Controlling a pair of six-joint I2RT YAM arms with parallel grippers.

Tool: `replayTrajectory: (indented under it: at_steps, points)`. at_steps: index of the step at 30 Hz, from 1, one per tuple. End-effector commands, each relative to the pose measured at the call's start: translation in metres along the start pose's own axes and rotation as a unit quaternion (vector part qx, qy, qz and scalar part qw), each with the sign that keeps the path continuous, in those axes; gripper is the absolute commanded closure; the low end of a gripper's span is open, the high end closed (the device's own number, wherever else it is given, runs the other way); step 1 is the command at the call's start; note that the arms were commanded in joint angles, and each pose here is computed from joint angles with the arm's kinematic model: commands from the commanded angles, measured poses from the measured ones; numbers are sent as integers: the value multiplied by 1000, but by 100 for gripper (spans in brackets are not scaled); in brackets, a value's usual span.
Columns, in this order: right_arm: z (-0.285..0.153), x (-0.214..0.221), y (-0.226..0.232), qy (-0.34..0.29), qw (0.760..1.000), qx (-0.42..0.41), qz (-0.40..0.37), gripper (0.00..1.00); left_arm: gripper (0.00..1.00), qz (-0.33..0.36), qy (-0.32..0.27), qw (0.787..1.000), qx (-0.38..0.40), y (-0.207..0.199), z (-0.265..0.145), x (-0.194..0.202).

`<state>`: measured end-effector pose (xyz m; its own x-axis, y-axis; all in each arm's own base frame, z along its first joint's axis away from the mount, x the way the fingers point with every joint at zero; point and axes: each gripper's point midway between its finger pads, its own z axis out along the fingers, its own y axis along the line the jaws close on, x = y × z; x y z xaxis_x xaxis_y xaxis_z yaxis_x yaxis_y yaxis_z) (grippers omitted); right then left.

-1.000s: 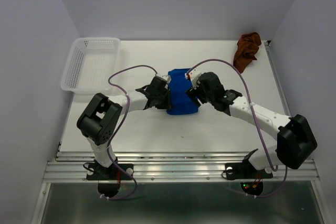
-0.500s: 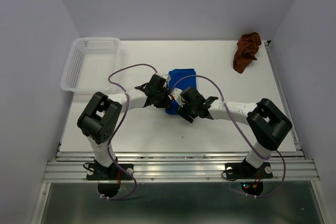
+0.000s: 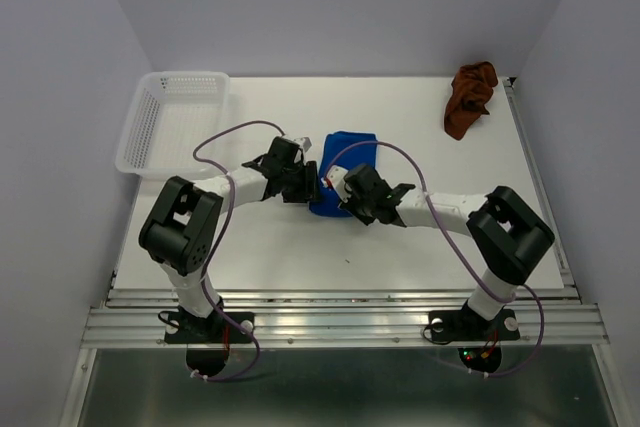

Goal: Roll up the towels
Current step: Roll the towel

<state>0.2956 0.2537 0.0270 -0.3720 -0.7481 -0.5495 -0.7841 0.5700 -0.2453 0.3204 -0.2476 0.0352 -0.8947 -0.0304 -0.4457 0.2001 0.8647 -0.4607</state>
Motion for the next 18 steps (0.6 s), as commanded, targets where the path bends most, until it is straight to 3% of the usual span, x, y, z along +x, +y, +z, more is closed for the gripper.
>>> replayTrajectory:
  at_steps: [1, 6, 7, 18]
  points:
    - [-12, -5, 38, 0, 993, -94, 72, 80, 30, 3, -43, 999, 34, -17, -28, -20]
    - [-18, -2, 54, 60, 978, -121, 160, 84, 15, -17, -65, 997, 33, -17, -48, -24]
    - [-21, -10, 60, 58, 971, -136, 190, 87, 4, -21, -76, 996, 37, -20, -55, -27]
    - [-41, -43, 70, 59, 895, -294, 332, 85, 1, -43, -97, 994, 29, -13, -83, -21]
